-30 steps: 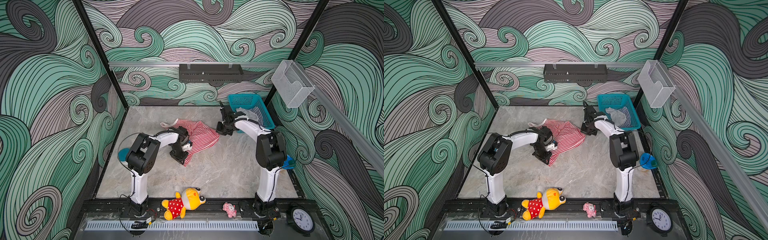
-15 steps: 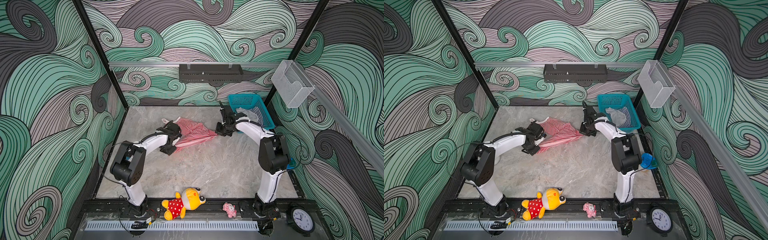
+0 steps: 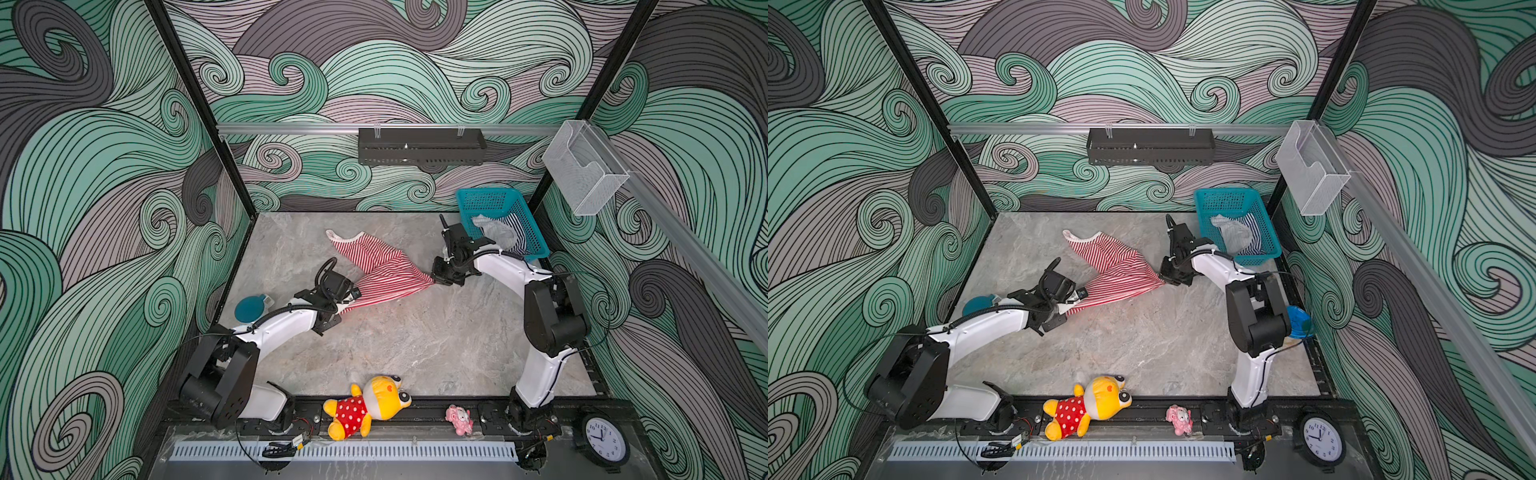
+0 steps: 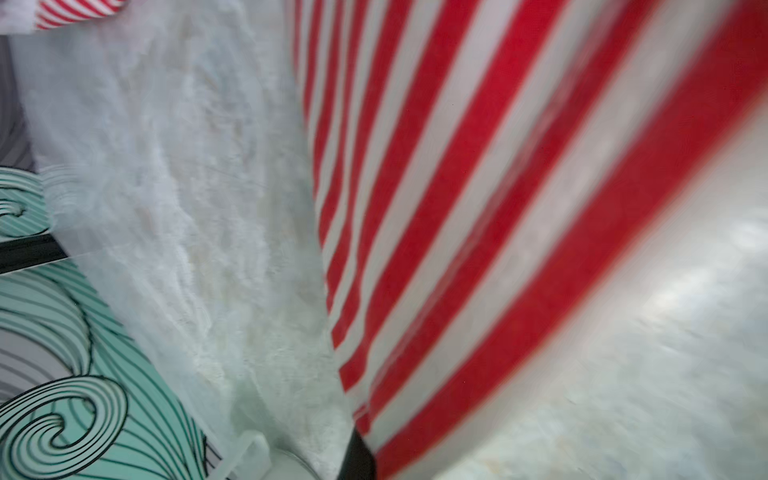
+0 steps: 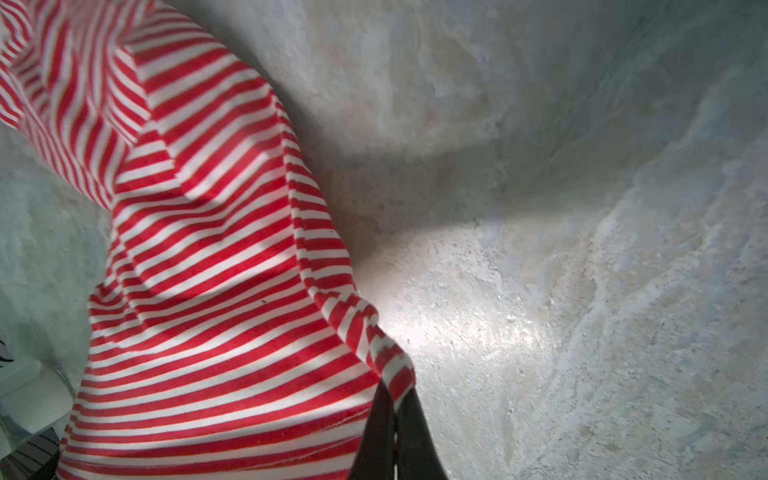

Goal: Fold and stack the tank tops

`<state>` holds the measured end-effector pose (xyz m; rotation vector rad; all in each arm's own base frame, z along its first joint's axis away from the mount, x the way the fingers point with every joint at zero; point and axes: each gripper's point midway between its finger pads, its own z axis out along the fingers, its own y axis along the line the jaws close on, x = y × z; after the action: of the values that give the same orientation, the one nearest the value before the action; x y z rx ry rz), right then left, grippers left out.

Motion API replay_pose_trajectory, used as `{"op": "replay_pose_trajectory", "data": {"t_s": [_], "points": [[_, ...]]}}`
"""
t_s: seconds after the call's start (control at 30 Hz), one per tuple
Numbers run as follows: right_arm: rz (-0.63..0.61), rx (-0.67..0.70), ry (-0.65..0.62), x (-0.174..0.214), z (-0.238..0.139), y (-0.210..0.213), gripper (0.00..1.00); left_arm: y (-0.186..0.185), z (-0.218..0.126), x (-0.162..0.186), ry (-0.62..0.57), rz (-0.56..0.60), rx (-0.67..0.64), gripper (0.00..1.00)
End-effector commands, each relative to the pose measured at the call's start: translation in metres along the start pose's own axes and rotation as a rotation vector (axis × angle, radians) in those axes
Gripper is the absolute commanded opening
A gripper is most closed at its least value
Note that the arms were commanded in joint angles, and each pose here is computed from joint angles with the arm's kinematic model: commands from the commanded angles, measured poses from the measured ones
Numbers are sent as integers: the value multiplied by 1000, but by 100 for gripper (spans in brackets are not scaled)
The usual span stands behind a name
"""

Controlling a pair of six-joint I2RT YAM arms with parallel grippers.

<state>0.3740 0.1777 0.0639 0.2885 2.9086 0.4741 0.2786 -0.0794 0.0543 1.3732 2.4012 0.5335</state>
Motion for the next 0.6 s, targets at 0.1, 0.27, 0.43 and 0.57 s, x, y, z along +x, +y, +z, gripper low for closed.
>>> {"op": "replay_pose_trajectory", "data": {"t_s": [0.1, 0.27, 0.43, 0.57], "points": [[26, 24, 42, 22, 22, -9, 0, -24, -18, 1, -29, -58, 147, 44], [26, 29, 27, 23, 17, -11, 0, -31, -16, 8, -21, -159, 166, 59], [21, 23, 16, 21, 10, -9, 0, -26, -8, 13, -25, -319, 169, 67], [18, 17, 9, 19, 5, -6, 0, -20, -1, 11, -32, -377, 190, 70]]}}
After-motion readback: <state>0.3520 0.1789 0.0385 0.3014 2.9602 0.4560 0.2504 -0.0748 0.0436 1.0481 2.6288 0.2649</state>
